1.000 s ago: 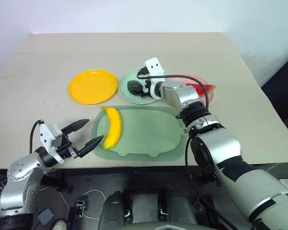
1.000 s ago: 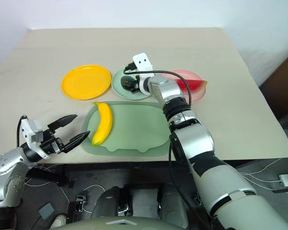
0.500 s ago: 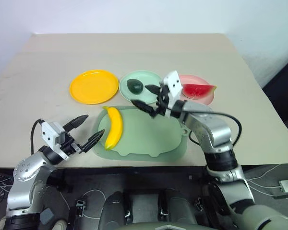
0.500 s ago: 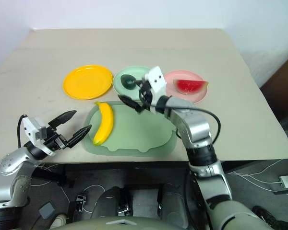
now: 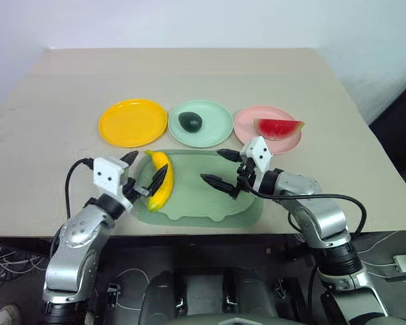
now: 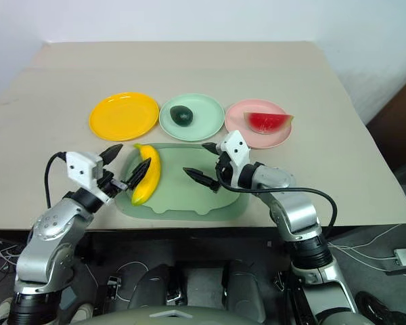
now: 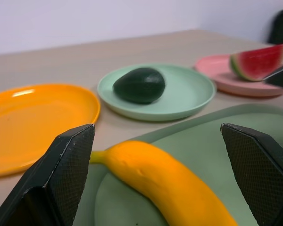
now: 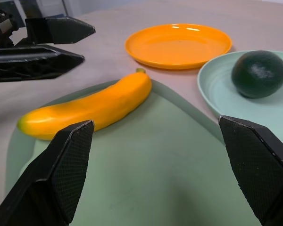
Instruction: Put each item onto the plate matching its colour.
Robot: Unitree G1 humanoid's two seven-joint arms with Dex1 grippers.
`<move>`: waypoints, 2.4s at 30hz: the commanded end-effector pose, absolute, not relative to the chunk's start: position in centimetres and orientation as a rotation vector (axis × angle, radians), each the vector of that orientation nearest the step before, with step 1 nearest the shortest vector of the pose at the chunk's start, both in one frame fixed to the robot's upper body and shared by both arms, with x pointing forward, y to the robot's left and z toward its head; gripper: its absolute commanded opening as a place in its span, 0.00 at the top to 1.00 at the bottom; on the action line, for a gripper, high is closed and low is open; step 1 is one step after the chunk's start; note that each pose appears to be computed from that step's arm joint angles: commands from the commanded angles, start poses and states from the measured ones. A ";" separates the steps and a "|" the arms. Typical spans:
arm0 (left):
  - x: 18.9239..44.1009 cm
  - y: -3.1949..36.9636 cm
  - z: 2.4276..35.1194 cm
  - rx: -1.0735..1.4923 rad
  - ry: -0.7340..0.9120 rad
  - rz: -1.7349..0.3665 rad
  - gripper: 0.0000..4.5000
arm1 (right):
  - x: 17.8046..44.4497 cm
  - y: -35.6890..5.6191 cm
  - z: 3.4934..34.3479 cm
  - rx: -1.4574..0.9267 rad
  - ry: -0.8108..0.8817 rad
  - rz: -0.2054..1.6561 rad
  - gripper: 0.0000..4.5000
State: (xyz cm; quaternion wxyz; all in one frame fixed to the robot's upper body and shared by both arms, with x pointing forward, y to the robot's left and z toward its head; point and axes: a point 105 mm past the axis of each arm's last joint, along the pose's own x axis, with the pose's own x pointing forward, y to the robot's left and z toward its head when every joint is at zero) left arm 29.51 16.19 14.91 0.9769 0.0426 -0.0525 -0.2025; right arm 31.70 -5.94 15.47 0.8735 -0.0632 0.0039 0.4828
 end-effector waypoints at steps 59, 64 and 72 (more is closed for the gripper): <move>33.4 11.0 16.2 0.068 0.181 -0.461 0.58 | 35.9 -8.7 18.0 -0.265 0.047 0.734 0.00; 34.9 9.9 16.9 0.049 0.121 -0.443 0.58 | 35.9 -8.6 18.3 -0.264 0.042 0.743 0.00; 40.3 10.9 19.2 0.067 0.052 -0.194 0.58 | 36.0 -8.0 18.6 -0.250 0.036 0.773 0.00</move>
